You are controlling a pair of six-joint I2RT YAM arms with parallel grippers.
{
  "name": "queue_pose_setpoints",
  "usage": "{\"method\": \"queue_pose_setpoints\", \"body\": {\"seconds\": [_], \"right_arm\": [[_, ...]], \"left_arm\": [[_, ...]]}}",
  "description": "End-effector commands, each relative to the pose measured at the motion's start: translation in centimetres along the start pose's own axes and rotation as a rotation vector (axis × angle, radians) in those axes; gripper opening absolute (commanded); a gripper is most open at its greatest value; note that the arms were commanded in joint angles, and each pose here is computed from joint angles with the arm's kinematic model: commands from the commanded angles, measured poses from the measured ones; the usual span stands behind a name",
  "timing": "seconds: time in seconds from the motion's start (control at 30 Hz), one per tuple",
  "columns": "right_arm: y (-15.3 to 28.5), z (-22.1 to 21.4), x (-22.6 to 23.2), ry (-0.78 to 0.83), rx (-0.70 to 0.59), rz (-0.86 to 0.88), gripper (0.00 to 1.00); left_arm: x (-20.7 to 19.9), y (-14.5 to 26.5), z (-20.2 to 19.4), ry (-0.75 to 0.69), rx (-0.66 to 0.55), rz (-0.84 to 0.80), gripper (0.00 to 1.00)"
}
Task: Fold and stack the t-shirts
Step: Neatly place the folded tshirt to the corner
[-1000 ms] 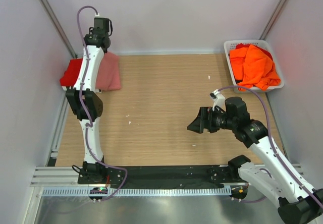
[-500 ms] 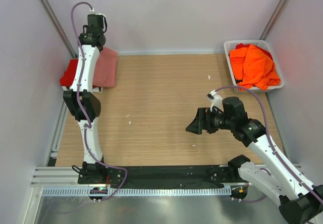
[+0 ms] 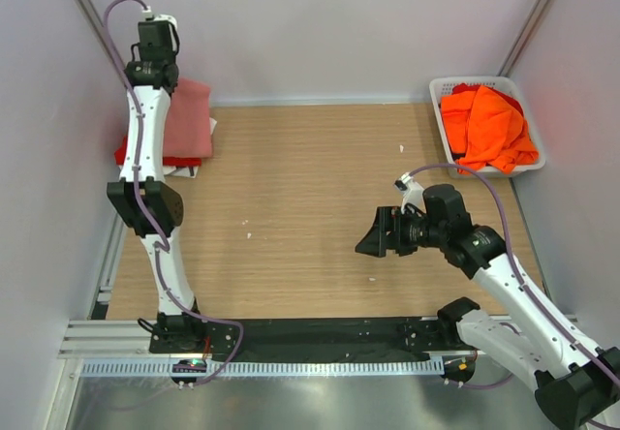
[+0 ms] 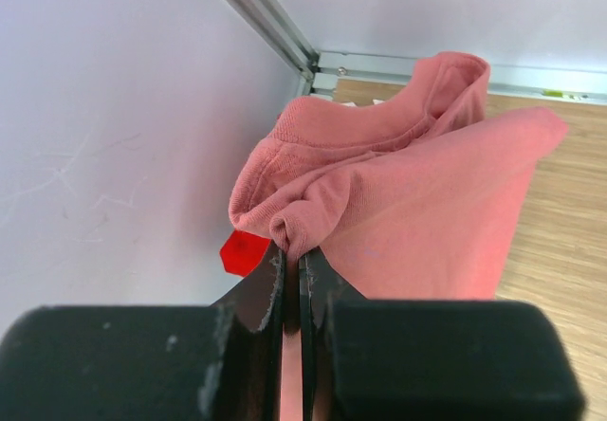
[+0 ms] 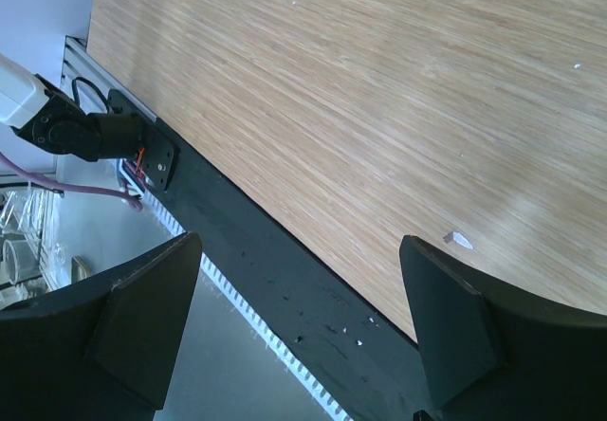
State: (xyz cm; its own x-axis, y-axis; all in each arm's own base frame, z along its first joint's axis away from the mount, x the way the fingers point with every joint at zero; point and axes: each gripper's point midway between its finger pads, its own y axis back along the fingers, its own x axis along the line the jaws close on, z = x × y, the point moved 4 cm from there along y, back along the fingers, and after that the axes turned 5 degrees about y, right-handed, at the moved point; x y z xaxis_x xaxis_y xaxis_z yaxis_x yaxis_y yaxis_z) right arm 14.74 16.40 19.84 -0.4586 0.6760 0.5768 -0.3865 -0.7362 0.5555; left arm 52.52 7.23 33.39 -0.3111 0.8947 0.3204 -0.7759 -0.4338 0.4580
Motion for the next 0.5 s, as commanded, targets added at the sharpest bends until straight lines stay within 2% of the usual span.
{"method": "queue_pose_setpoints", "body": {"seconds": [0.0,0.2,0.47], "right_arm": [[0.0,0.7,0.6,0.034,-0.02,0.024,0.92],[-0.2,0.7,0.4,0.031,-0.017,0.017,0.92],[-0.4,0.6,0.2,0.023,-0.011,0.009,0.92]], "left_arm": [[4.2,4.0,5.1,0.114,-0.192,0.03,0.04],[3.6,2.7,4.0,0.097,-0.154,0.018,0.04],[1.7,-1.3,1.9,0.07,-0.085,0.004,0.04]]}}
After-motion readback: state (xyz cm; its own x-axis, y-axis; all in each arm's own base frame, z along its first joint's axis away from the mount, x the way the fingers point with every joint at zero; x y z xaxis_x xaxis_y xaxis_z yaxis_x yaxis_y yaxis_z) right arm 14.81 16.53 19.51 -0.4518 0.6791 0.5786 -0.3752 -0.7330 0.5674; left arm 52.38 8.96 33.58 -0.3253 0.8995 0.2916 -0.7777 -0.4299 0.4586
